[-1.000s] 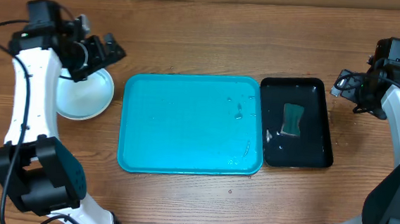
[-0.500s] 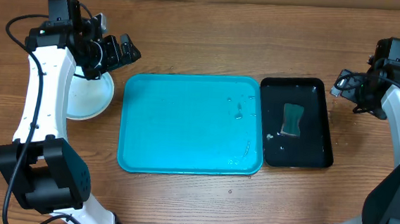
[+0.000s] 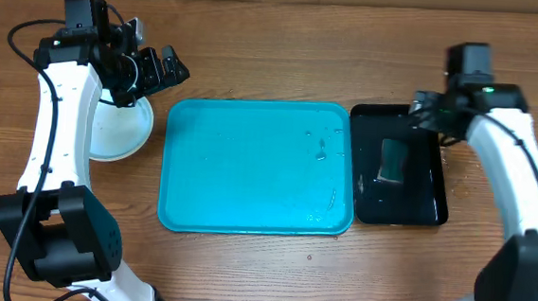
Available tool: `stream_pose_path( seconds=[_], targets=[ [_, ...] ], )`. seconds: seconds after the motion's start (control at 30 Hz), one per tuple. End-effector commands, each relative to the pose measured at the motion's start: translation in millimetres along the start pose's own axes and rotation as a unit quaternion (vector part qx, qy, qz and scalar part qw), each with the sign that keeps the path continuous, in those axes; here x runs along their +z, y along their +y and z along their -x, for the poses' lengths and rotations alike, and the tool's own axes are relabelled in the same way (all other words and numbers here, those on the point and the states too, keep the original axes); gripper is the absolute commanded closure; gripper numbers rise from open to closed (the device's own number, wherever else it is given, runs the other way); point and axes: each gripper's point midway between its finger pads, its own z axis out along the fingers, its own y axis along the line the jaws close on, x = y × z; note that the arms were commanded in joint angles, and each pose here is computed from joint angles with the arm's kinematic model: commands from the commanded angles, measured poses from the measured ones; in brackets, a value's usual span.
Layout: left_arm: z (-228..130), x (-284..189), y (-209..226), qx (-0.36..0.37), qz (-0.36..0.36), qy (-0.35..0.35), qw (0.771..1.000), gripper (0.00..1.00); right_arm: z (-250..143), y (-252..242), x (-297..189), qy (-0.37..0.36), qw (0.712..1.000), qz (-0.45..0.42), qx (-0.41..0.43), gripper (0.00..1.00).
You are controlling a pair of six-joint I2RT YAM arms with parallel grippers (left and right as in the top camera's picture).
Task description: Clean dirty plates on tray and stack at the side
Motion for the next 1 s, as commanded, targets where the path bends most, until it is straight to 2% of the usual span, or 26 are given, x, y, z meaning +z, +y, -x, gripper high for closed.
stream_pose_path(
  seconds=[0.0, 0.07, 0.17, 0.23, 0.33, 0.5, 0.6, 0.73, 0.97],
  targets=[
    [5.4, -7.6, -3.5, 0.008, 0.001, -0.014, 1.0, 0.0, 22.4, -4.0, -61.8, -0.099, 0.995, -0.03, -0.009, 0.0],
    [5.4, -7.6, -3.5, 0.008, 0.001, -0.014, 1.0, 0.0, 32.3, -3.7, -92.3, -0.151, 0.988, -0.034, -0.021, 0.0],
    [5.4, -7.6, -3.5, 0.008, 0.001, -0.014, 1.0, 0.0, 54.8, -5.0, -147.8, -0.249, 0.968, 0.002, 0.014, 0.0],
    [5.4, -7.6, -3.5, 0.008, 0.001, -0.014, 1.0, 0.0, 72.2, -5.1, -205.4, -0.339, 0.937, 0.065, 0.044, 0.0],
    [5.4, -7.6, -3.5, 0.008, 0.001, -0.014, 1.0, 0.0, 76.4, -14.2, -286.6, -0.443, 0.883, 0.144, 0.067, 0.0],
    [5.2, -7.4, -3.8, 0.009, 0.001, -0.013, 1.0, 0.0, 32.3, -49.1, -386.8, -0.551, 0.803, 0.211, 0.084, 0.0],
    [5.3, -7.4, -3.8, 0.009, 0.001, -0.013, 1.0, 0.0, -6.0, -72.9, -413.0, -0.588, 0.772, 0.22, 0.096, 0.0],
    [5.4, -7.5, -3.7, 0.009, 0.001, -0.014, 1.0, 0.0, -52.6, -93.9, -422.9, -0.627, 0.736, 0.231, 0.108, 0.0],
    [5.4, -7.4, -3.8, 0.009, 0.001, -0.014, 1.0, 0.0, -95.0, -98.6, -398.0, -0.703, 0.66, 0.238, 0.114, 0.0]
  ],
)
